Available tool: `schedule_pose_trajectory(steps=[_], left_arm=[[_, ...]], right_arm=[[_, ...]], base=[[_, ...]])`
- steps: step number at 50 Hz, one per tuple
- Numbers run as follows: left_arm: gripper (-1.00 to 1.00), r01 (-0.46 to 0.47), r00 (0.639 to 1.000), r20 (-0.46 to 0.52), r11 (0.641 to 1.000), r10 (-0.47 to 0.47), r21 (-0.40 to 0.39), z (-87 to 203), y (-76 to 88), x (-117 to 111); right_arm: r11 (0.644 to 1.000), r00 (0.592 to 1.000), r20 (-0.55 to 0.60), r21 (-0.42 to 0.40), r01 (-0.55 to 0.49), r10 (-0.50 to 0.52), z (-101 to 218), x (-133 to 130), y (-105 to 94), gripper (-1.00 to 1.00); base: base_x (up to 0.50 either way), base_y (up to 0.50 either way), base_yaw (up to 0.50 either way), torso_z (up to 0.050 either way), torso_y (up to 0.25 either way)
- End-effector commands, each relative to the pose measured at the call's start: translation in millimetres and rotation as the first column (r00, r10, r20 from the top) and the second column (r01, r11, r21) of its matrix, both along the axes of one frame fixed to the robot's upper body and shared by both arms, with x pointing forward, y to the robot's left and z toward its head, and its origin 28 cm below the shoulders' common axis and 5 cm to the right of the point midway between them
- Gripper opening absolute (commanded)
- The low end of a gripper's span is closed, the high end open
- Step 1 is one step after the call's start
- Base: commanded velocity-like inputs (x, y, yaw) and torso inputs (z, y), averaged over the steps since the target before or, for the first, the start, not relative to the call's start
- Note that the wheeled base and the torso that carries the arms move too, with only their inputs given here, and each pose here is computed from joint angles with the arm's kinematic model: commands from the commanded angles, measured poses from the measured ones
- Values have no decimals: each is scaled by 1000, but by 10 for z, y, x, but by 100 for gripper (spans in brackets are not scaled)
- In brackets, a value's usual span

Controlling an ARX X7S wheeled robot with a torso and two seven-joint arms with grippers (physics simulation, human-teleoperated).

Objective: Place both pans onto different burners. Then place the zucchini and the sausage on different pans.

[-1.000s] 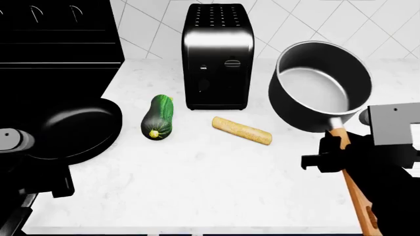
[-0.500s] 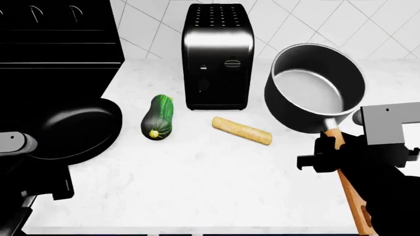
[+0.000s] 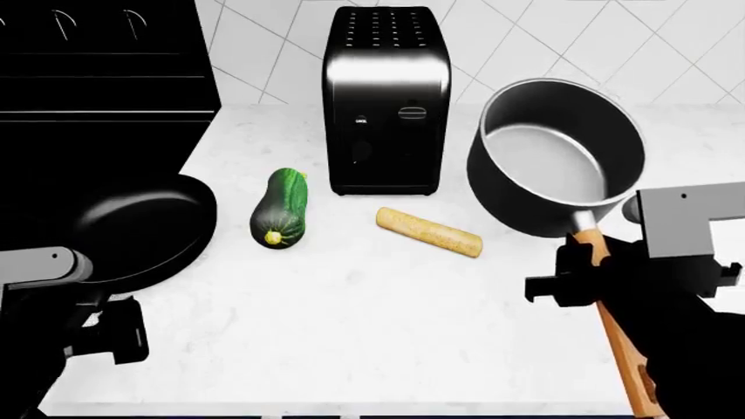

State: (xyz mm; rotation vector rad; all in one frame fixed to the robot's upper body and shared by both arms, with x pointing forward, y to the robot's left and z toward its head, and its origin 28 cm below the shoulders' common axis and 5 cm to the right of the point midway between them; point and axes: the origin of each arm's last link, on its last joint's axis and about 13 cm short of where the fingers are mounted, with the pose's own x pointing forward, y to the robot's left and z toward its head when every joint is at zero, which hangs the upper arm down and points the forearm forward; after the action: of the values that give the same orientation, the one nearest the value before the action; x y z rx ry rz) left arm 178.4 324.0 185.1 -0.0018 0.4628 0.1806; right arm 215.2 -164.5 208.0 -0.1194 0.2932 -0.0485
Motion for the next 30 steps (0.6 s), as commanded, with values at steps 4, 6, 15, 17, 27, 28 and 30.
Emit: schedule_pose_trajectory(steps=[4,6,15,17,27,28,30], left_arm=[[100,14,1000,-28,1000,-14,-4,-103,-21,124],[100,12,999,-33,1000,-13,-4,-121,-20,136],[100,-4,998,-56,1000,5,7,-187,8,203],[100,-11,998,-59,1000,11,8,-190,19,211],[100,-26,997,-77,1000,26,4,-242,53,227],[100,-23,997,-79,1000,23,3,-249,53,228],[100,-20,997,-81,1000,20,0,-261,51,231]], right_arm=[[999,998,40,-8,42,-41,16,27,-47,-100],[999,998,38,-6,42,-42,2,30,-51,-100],[999,998,33,2,52,-52,-24,32,-68,-100],[999,998,33,2,51,-51,-25,34,-67,-100],[999,998,33,0,49,-49,-24,37,-57,-100],[999,998,33,0,48,-48,-26,39,-54,-100],[999,998,32,1,46,-46,-30,40,-50,-100]], base=[[0,0,0,0,3],[0,0,0,0,0],[0,0,0,0,2],[0,0,0,0,0],[0,0,0,1,1],[0,0,0,0,0],[0,0,0,0,0]])
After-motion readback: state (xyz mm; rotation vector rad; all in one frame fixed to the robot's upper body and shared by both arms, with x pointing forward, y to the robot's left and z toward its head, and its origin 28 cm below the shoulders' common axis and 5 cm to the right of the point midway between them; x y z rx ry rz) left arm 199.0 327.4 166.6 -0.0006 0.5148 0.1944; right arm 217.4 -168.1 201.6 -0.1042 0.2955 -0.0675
